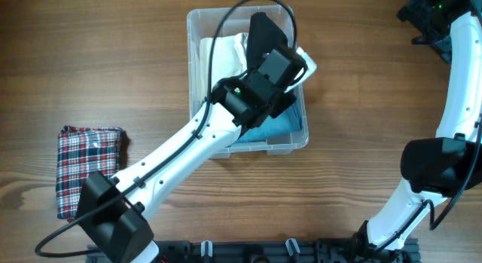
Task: Pack container
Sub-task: 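Lower the denim into the bin beside the black bundle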
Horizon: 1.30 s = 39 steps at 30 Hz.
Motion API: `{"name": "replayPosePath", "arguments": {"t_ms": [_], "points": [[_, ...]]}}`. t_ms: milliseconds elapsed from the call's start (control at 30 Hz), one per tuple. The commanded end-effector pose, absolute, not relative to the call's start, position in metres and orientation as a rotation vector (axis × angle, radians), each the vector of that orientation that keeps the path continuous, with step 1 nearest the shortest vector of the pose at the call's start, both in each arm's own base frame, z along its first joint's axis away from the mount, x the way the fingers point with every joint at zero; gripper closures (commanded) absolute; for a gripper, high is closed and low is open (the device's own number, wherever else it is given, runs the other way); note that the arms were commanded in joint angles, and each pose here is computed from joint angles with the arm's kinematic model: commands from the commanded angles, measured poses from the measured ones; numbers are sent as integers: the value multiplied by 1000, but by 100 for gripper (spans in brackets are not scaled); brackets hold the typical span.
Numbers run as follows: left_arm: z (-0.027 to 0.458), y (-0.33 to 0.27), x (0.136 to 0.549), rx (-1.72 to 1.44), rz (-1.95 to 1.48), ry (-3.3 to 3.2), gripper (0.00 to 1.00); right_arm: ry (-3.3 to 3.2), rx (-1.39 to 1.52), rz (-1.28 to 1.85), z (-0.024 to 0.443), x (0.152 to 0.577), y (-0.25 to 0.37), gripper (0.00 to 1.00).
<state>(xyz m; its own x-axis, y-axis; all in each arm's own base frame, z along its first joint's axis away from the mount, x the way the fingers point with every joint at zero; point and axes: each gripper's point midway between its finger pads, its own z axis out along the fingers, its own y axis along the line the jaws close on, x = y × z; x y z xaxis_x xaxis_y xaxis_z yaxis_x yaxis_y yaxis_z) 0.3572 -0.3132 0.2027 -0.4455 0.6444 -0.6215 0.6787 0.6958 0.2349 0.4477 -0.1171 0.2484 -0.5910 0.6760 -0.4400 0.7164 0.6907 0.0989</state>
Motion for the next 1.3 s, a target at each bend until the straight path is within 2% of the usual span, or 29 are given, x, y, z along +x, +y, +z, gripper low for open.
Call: {"name": "replayPosePath", "arguments": {"t_ms": [0,233,400,500,733,833,933,1033,1133,1200,1267], "points": [[215,-324,358,652,-285,2303,87,2466,1082,-128,242,450,-116,0],[163,-329,363,504,-288,2459,96,2466,1081,-128,242,450,-116,0],[114,-324,357,500,-210,2590,96,2466,1082,-128,242,450,-116,0],[82,-329,340,561,-246,2707,94,2465,1082,-128,242,450,-117,0],[62,-303,293,661,-189,2934,91,2466,1082,-128,242,450,-116,0],[61,-298,287,759,-159,2938,89,2466,1082,-128,242,450,-116,0],[76,-304,295,751,-197,2871,89,2466,1082,-128,242,450,-116,0],[133,-312,315,695,-259,2686,88,2466,1082,-128,242,450,-116,0],[203,-324,336,608,-382,2444,92,2466,1081,-128,242,450,-116,0],[229,-324,357,529,-362,2325,91,2466,1082,-128,242,450,-116,0],[233,-320,374,467,-327,2279,90,2466,1082,-128,242,450,-116,0]]}}
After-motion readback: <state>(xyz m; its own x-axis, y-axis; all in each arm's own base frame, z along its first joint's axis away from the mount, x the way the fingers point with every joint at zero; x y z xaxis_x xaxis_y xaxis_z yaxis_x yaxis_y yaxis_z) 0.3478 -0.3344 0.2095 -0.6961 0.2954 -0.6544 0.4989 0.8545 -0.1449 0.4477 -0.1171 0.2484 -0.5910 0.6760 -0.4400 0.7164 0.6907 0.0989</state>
